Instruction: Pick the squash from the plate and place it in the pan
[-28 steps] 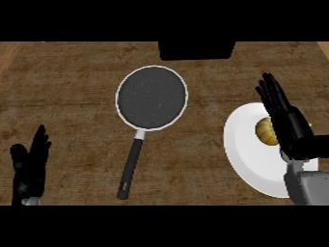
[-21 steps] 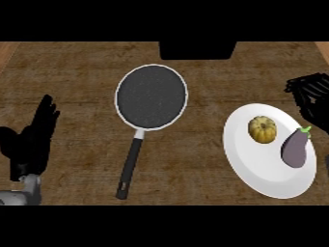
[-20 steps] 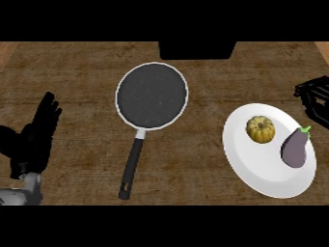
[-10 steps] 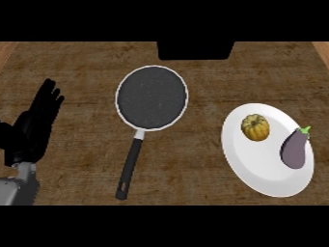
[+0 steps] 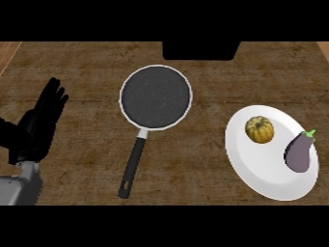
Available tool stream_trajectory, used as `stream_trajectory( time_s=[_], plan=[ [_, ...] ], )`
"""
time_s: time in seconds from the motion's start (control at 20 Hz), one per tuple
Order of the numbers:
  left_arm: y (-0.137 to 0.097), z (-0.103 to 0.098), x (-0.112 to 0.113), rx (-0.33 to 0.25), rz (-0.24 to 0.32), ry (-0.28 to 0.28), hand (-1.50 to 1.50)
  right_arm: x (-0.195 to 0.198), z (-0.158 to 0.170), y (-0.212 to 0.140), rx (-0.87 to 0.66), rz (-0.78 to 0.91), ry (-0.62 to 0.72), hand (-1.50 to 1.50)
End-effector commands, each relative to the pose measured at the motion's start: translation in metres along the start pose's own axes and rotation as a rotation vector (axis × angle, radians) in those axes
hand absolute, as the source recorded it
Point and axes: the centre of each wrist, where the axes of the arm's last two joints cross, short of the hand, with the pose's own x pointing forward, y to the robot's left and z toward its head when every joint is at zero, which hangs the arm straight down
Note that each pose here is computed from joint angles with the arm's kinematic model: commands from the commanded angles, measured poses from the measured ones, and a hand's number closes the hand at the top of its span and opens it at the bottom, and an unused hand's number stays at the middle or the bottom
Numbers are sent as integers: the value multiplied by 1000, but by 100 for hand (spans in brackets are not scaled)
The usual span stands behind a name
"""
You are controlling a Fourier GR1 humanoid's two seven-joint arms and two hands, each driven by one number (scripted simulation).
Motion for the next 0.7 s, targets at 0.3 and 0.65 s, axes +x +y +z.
stream_trajectory(
  time_s=[0.3, 0.65],
  plan=[
    [-2, -9, -3, -33, 21, -3, 0, 44, -65, 13, 291, 300, 136, -150],
    [-7, -19, 7, 5, 32, 3, 0, 44, -73, 60, 628, 375, 237, -150]
  ],
)
